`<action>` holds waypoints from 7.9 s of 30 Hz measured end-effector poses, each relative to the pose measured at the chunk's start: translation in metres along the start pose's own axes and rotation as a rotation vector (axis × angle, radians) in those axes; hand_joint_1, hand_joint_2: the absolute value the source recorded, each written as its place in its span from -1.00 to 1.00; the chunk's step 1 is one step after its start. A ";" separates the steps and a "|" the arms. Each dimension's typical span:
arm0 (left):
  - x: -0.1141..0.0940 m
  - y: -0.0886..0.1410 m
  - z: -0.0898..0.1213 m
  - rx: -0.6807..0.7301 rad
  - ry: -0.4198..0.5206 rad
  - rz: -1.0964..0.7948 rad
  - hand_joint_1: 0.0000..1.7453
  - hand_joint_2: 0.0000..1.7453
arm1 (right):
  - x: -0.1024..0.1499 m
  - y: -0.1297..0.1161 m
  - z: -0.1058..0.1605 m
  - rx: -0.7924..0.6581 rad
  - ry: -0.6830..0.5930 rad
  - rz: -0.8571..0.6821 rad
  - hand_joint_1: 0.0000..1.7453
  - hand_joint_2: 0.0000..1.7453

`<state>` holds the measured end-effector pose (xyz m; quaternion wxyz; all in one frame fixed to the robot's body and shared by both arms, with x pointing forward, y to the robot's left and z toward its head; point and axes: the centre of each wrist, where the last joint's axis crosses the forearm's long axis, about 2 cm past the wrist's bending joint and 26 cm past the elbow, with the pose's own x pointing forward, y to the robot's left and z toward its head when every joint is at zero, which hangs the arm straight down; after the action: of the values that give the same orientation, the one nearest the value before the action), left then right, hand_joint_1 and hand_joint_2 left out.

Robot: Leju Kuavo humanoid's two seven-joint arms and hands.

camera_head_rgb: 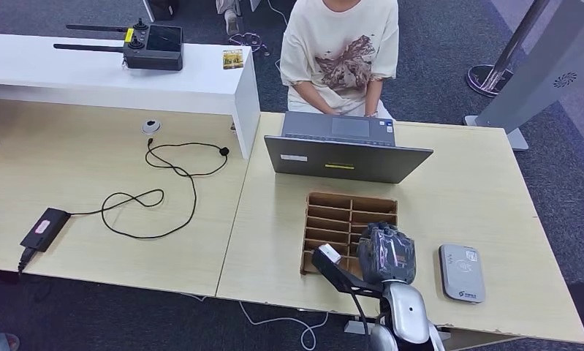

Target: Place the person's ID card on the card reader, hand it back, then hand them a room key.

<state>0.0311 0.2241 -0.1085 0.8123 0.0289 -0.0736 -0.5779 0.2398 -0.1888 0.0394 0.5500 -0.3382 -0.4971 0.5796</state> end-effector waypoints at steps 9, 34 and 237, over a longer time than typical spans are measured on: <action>0.000 0.000 0.000 0.001 0.000 0.000 -1.00 1.00 | 0.000 -0.001 -0.001 -0.004 0.001 -0.001 0.51 1.00; 0.000 0.000 0.000 0.001 0.000 0.000 -1.00 1.00 | -0.004 -0.005 0.004 -0.036 -0.054 -0.145 0.80 1.00; -0.001 0.002 0.000 0.024 -0.087 -0.063 -1.00 1.00 | 0.006 -0.359 -0.165 -0.253 0.086 -0.181 -1.00 1.00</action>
<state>0.0324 0.2260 -0.1086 0.7892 0.0159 -0.1150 -0.6030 0.5016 -0.1851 0.3355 0.5737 -0.3832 -0.5705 0.4456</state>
